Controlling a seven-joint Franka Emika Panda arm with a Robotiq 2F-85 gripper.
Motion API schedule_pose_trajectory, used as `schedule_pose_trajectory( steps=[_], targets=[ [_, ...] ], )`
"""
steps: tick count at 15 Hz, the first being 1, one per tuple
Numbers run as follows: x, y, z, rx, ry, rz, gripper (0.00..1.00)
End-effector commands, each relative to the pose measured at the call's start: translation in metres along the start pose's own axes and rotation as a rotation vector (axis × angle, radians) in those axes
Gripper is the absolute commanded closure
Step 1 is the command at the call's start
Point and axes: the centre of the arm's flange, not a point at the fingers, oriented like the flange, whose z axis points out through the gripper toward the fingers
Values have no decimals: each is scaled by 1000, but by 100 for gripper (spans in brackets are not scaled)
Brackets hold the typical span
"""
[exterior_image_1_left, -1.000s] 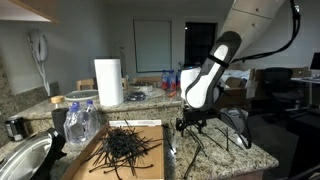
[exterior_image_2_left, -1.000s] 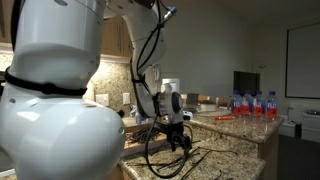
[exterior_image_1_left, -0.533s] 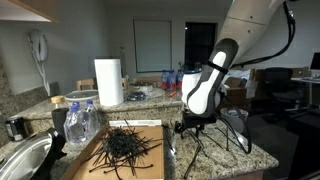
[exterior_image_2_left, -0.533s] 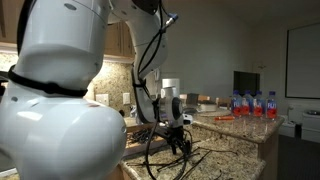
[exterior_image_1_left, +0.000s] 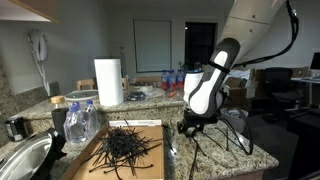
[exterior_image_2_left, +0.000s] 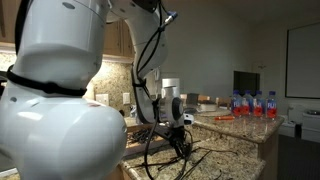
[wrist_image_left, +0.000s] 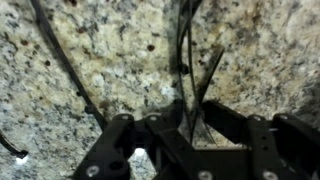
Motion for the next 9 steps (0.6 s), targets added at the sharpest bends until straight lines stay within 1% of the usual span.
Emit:
schedule_pose_trajectory(
  steps=[1,2,4,5,8,9],
  targets=[
    [-21,4,11,31,-20,7,93],
    [-23,4,11,35,-22,11,96],
    [-25,3,10,40,-22,11,98],
    [-25,4,7,41,-20,13,95],
    [-23,3,-7,38,-30,-13,96],
    [-20,3,-15,36,-30,-30,94]
  ],
)
